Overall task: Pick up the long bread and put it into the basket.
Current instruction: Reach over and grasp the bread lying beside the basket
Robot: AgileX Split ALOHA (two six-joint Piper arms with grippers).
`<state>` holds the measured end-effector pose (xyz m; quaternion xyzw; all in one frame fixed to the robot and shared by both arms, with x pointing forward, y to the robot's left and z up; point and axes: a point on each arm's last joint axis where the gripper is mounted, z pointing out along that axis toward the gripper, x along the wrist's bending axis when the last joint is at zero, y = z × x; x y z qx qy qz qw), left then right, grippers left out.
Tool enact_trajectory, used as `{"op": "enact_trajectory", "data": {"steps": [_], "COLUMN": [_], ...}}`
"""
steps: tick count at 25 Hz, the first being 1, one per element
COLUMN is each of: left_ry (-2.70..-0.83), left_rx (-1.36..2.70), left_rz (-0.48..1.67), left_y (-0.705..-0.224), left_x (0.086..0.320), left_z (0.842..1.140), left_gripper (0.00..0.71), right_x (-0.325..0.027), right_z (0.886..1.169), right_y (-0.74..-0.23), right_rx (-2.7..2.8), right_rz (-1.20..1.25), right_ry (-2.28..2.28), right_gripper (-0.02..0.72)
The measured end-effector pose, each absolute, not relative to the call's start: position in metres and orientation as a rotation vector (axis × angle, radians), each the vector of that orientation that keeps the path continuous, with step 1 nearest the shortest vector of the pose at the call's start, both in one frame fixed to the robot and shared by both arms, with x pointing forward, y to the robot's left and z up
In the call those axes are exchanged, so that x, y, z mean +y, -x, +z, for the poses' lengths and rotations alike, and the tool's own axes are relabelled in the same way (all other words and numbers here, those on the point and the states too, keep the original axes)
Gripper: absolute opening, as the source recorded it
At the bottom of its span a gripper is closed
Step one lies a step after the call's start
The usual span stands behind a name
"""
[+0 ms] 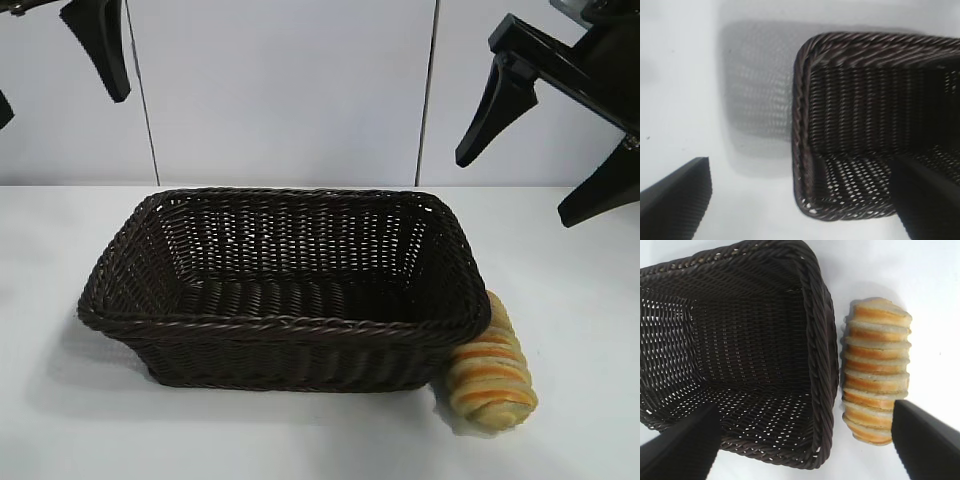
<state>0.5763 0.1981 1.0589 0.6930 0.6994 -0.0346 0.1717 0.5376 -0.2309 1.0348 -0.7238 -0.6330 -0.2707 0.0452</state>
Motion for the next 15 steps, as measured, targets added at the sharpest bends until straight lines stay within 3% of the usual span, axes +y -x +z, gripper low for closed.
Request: {"op": "enact_trajectory", "data": {"steps": [5,15], "left_ry": [-1.853,-1.832], "left_rx": [1.994,2.012], "left_rz": [-0.195,-0.216], "left_y": [-0.575,-0.572], "left_x": [0.191,0.19], "left_z": [1.047,1.038], "left_gripper": [0.694,0.694], "right_x": [-0.231,-0.231], "right_z": [1.035,1.035], "right_y": [-0.538,-0.538], "right_rx": [-1.934,-1.934], "right_rz": [-0.826,-0.826], "right_ry": [2.211,2.211], "right_gripper": [0.661,0.661]}}
